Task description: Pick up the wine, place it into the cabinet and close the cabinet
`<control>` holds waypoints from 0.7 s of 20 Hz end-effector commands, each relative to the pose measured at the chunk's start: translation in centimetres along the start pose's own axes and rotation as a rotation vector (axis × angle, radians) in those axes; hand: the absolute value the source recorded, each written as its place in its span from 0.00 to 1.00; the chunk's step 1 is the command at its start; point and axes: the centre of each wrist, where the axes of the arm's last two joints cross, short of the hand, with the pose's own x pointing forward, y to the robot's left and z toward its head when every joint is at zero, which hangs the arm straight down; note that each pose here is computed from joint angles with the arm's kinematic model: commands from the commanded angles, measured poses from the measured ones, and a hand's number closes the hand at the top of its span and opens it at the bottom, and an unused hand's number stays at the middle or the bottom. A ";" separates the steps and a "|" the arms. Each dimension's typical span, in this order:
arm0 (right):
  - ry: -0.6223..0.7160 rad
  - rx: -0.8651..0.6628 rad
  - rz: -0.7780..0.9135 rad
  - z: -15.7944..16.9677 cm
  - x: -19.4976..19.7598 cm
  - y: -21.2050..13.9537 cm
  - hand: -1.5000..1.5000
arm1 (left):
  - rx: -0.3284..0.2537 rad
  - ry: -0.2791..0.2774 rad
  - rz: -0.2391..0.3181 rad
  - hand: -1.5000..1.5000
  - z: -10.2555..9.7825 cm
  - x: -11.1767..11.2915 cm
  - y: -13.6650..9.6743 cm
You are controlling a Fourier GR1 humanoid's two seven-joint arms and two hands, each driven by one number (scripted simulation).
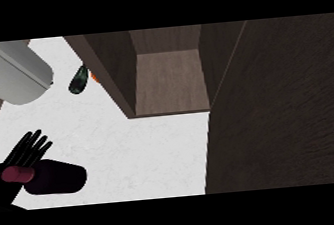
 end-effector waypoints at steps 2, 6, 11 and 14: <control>-0.034 0.031 -0.012 2.0 2.3 -1.4 0.00 | -0.100 -0.064 0.040 0.00 -0.8 -1.6 -1.0; -0.034 0.019 -0.058 1.9 1.4 0.3 0.00 | -0.082 -0.050 0.042 0.00 0.5 -2.1 0.2; -0.049 0.020 -0.031 2.9 2.2 0.0 0.00 | -0.098 -0.036 0.054 0.00 0.1 -3.9 -1.7; -0.048 0.031 -0.044 3.3 2.5 0.4 0.00 | -0.102 -0.028 0.066 0.00 -0.8 -3.0 0.1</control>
